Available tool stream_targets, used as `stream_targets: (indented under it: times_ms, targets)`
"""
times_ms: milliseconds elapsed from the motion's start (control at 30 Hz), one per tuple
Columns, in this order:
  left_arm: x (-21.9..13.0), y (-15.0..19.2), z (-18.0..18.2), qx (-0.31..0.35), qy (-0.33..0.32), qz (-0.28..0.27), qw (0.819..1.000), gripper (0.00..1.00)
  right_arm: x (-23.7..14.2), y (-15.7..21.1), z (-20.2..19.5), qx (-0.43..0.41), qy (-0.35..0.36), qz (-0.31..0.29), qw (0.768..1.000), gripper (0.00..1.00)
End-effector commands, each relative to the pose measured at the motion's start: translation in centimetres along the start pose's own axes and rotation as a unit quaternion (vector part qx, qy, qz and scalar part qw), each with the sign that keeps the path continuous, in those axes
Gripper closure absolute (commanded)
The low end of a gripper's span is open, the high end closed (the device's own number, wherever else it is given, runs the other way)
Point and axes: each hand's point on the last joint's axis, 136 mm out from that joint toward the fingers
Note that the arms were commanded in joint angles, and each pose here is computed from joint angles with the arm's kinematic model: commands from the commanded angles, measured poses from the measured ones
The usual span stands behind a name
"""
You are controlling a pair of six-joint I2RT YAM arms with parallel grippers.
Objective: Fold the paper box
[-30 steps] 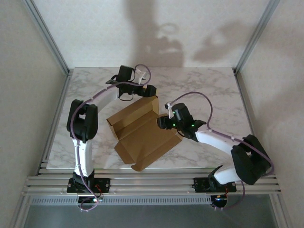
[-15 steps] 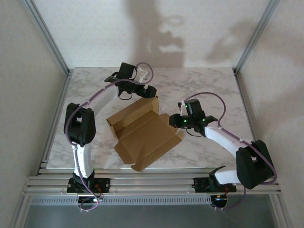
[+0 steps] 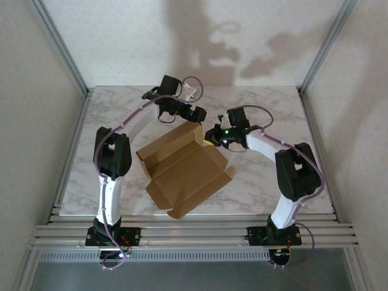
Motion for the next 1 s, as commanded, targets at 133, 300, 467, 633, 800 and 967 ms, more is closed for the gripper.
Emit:
stream_targets:
  times_ms: [133, 300, 467, 633, 800, 967]
  targets:
    - [1.5, 1.3, -1.2, 0.001, 0.024, 0.039, 0.999, 0.01, 1.1, -0.9, 0.1, 0.054, -0.066, 0.033, 0.996, 1.00]
    - [1.6, 2.0, -1.1, -0.005, 0.023, 0.050, 0.998, 0.01, 1.5, -0.9, -0.4, 0.067, -0.070, 0.031, 0.995, 1.00]
    - [1.5, 2.2, -1.5, -0.015, 0.032, 0.055, 0.998, 0.01, 1.9, -1.6, -0.5, 0.089, -0.072, 0.016, 0.993, 1.00]
    - [1.6, 2.6, -2.2, -0.028, 0.049, 0.059, 0.997, 0.01, 2.3, -2.1, -0.6, 0.108, -0.078, 0.007, 0.991, 1.00]
    - [1.7, 3.1, -2.6, -0.045, 0.065, 0.062, 0.995, 0.01, 2.5, -2.4, -0.7, 0.124, -0.072, -0.006, 0.990, 1.00]
    - [1.6, 3.2, -2.7, -0.061, 0.064, 0.051, 0.995, 0.01, 2.6, -2.4, -1.0, 0.143, -0.057, -0.021, 0.988, 1.00]
Point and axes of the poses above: each hand's point on the last joint's axis, 136 mm out from that joint toward the fingers, its own x axis out along the fingers, its own z axis along the line the jaws close on, y = z × x, and after that the axes turned 12 degrees about -x, right-handed
